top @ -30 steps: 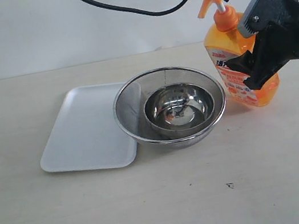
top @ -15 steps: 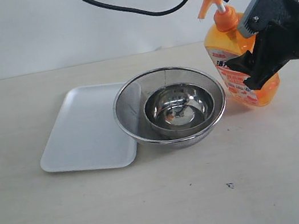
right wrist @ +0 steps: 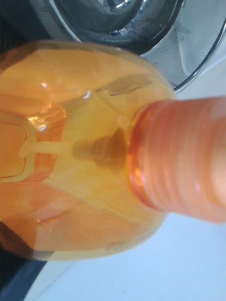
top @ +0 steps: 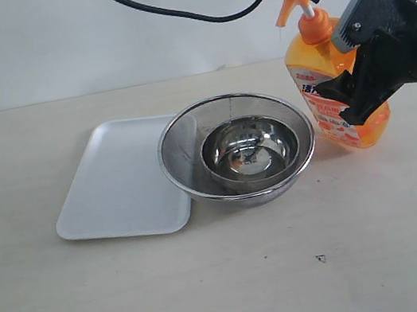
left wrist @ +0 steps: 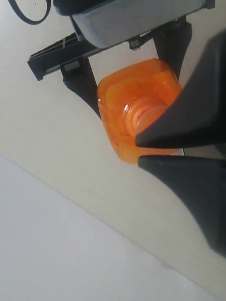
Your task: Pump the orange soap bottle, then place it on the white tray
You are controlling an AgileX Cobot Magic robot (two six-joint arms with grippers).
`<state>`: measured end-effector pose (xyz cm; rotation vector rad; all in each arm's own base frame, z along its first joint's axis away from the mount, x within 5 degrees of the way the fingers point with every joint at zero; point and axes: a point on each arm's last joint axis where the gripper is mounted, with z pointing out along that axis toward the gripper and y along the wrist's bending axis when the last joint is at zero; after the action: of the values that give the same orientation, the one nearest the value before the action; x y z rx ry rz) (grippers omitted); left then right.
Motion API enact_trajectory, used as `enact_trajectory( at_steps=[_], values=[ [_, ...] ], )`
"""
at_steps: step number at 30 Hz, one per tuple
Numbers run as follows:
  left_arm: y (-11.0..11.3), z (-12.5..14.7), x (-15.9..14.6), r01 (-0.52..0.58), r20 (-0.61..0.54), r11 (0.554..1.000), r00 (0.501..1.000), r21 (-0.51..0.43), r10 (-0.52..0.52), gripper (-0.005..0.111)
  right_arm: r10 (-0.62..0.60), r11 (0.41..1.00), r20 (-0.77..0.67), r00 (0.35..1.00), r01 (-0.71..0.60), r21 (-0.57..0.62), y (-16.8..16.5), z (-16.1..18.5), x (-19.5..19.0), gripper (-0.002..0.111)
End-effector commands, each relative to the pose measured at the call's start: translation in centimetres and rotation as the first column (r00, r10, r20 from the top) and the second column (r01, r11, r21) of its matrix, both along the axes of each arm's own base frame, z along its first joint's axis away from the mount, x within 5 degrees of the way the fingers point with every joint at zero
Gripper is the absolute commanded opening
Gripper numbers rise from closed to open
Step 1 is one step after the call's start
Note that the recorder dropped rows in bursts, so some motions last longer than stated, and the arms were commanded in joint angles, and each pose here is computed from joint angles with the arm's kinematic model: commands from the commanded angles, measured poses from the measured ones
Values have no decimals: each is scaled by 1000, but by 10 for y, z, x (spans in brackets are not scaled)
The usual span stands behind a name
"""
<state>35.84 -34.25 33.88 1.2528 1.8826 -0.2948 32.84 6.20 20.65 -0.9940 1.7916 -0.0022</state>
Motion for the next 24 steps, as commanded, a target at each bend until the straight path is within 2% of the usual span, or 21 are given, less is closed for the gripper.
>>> enact_trajectory(
  at_steps=[1,17,21,24],
  values=[
    [-5,-34,-3,22,-134,995,991,98,-9,5,43,997,64,997,-47,62,6,14,1,0],
    [-6,-30,-1,15,-107,997,994,73,-7,5,43,997,64,997,-47,62,6,14,1,0],
    [-2,-11,-5,10,-64,999,998,33,-8,5,43,997,64,997,-47,62,6,14,1,0],
    [7,21,-15,8,-11,1000,1000,-19,-8,5,40,997,65,997,-45,65,6,14,1,0]
  ],
)
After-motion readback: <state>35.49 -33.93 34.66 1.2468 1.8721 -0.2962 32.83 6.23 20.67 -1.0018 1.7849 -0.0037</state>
